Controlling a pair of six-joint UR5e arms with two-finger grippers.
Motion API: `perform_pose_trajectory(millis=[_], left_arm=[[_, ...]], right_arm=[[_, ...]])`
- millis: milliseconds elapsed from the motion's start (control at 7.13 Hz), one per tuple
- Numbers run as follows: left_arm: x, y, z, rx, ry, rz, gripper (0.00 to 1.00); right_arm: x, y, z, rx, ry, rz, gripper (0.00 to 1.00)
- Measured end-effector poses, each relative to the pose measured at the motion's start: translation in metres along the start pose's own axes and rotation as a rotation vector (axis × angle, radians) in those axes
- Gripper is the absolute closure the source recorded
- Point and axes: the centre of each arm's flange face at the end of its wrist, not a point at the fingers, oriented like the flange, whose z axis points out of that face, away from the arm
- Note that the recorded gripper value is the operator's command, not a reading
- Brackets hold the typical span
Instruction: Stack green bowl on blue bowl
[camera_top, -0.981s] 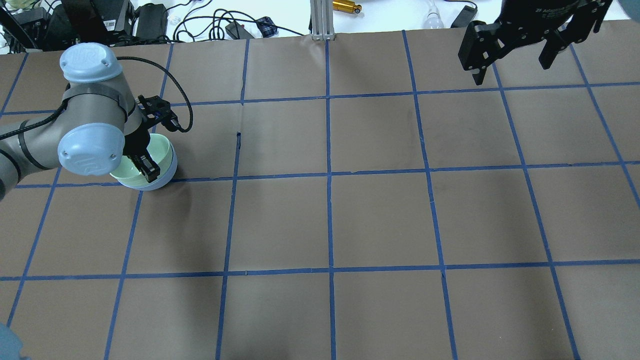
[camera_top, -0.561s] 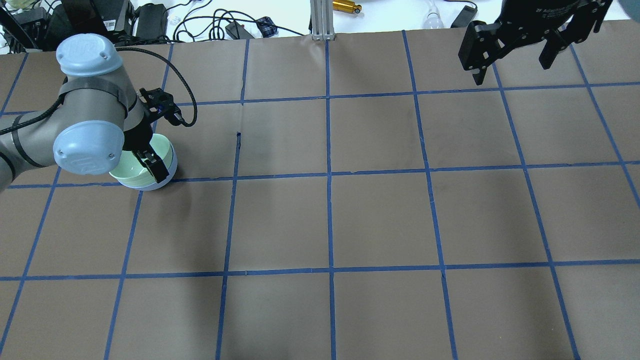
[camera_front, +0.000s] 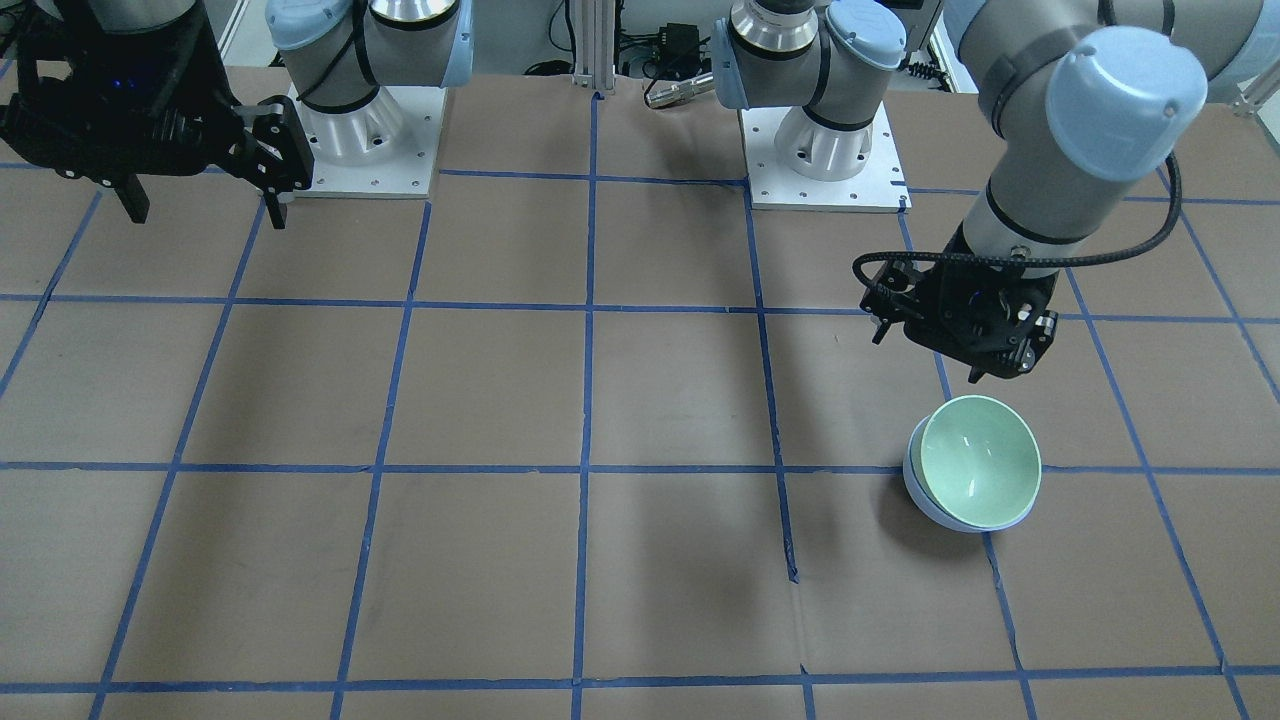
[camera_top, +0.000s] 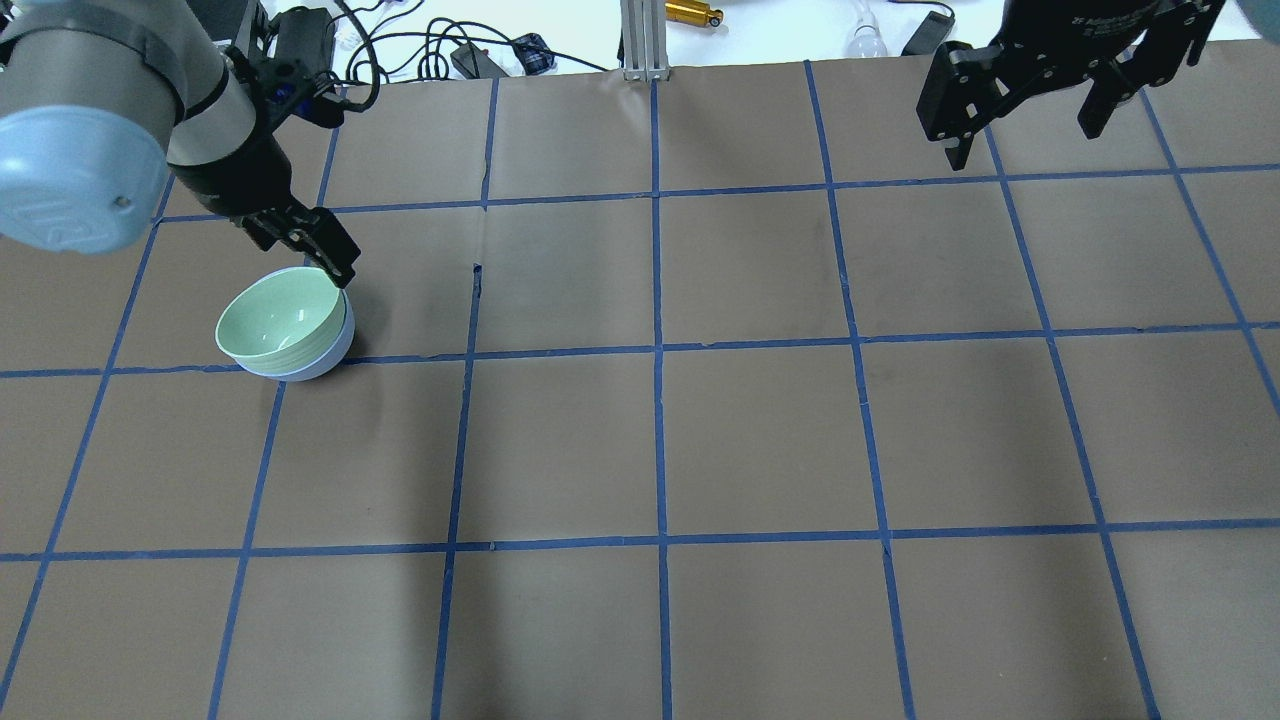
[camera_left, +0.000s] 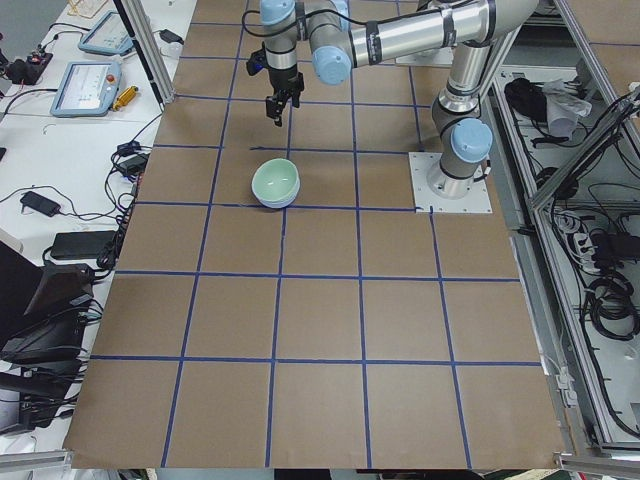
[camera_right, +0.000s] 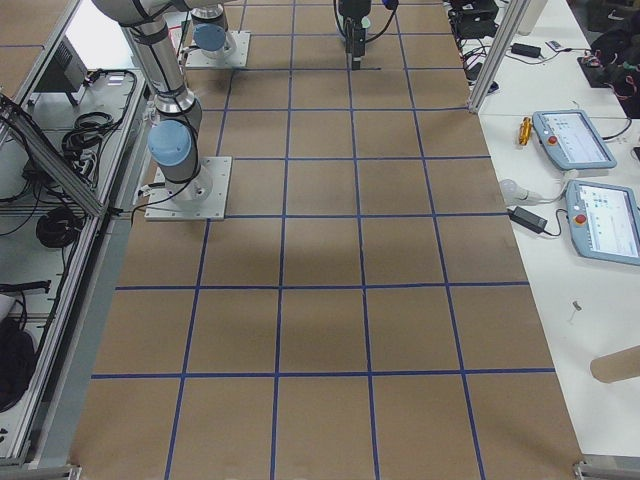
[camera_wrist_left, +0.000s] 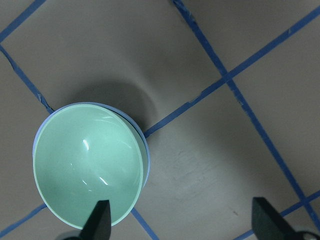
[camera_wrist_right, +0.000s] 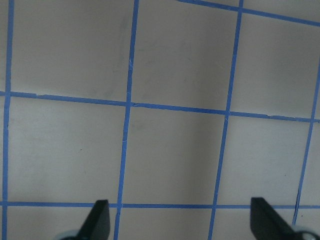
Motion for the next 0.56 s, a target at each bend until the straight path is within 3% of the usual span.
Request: perform_pose_trajectory(millis=[421, 561], left_arm=[[0.062, 0.002, -0.053, 0.042, 0.049, -0.37, 0.0], [0.074, 0.003, -0.056, 0.045, 0.07, -0.426, 0.0]], right_arm=[[0.0, 0.0, 0.0, 0.0, 0.0, 0.0, 0.0], [0.0, 0.0, 0.0, 0.0, 0.0, 0.001, 0.0]])
